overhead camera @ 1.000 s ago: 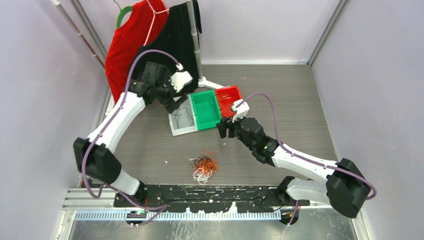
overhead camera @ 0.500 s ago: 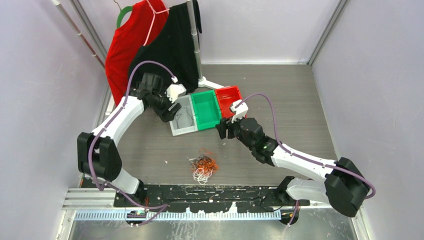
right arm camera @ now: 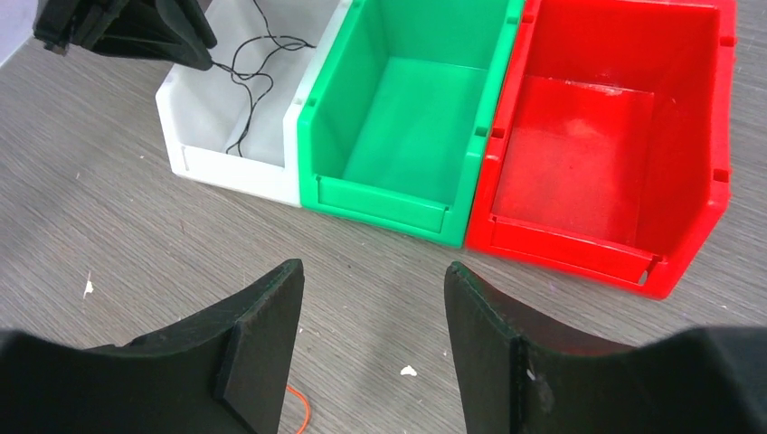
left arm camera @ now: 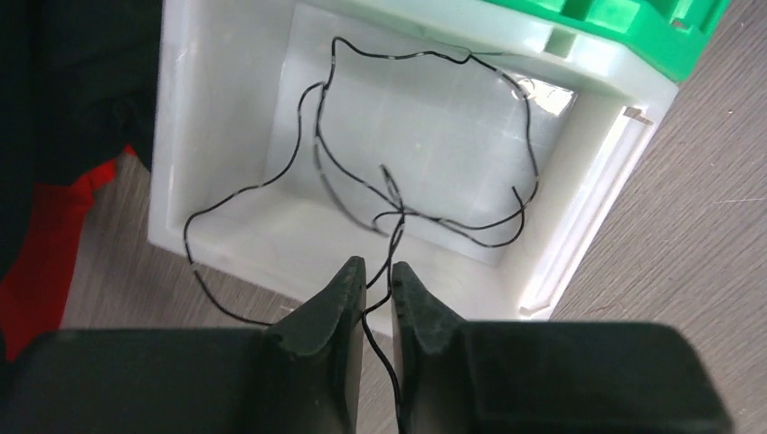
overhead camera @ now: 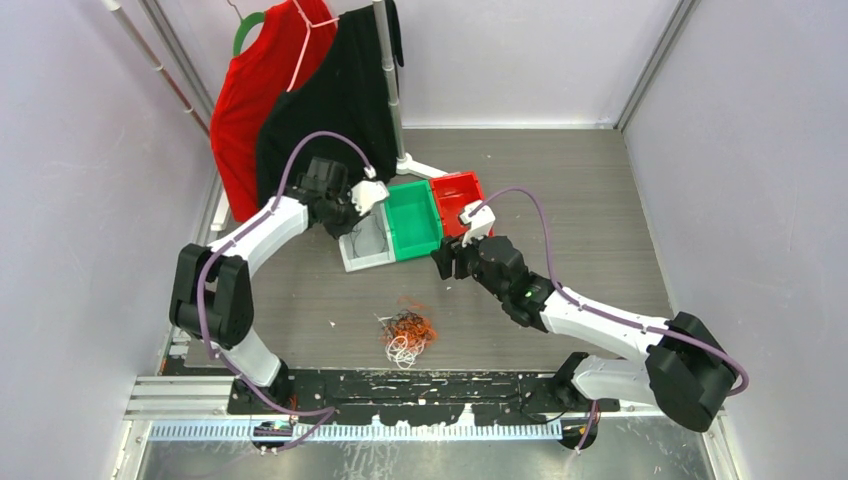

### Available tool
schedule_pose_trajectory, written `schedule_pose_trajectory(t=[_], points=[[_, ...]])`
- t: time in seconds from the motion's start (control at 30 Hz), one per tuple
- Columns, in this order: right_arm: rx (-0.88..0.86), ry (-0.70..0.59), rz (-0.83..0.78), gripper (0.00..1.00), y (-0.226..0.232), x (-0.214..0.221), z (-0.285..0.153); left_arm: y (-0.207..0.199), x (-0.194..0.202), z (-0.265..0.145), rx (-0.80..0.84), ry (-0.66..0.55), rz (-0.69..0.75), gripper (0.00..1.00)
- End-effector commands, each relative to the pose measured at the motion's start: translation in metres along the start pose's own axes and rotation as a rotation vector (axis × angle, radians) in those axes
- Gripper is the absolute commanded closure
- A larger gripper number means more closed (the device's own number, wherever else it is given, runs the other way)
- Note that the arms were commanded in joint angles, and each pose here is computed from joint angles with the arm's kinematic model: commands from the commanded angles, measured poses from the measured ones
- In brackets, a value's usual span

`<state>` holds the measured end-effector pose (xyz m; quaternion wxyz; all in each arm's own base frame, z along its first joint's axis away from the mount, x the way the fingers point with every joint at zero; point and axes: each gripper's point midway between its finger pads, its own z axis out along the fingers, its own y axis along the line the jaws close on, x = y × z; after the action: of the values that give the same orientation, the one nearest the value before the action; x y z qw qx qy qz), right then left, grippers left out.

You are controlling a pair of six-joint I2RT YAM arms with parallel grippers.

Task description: Untangle the cables

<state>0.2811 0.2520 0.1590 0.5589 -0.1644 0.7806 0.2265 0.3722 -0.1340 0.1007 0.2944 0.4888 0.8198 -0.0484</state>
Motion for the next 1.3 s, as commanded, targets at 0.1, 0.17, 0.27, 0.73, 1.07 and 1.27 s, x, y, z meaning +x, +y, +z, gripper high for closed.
schedule_pose_trajectory(t=[0.1,0.17,0.27,0.73,1.07,1.27], points=[[-0.028,-0.044,0.04,0.38,0.008,-0.013,0.005,0.005,-0.015,0.015,-0.094,-0.013,0.138,0.97],[-0.029,-0.049,0.042,0.39,0.008,-0.014,0.004,0.007,-0.015,0.019,-0.097,-0.006,0.14,0.99],[-0.027,-0.05,0.043,0.4,0.007,-0.015,0.003,0.008,-0.013,0.028,-0.098,0.008,0.144,1.0],[-0.026,-0.039,0.047,0.42,0.006,-0.011,-0.001,-0.007,-0.029,0.046,-0.026,-0.031,0.082,0.94],[0.023,-0.057,0.04,0.3,0.0,-0.028,0.004,-0.013,-0.06,-0.013,0.045,-0.039,0.023,0.18],[0.046,-0.07,0.04,0.27,-0.004,-0.037,0.003,-0.02,-0.078,-0.044,0.093,-0.071,-0.013,0.0]])
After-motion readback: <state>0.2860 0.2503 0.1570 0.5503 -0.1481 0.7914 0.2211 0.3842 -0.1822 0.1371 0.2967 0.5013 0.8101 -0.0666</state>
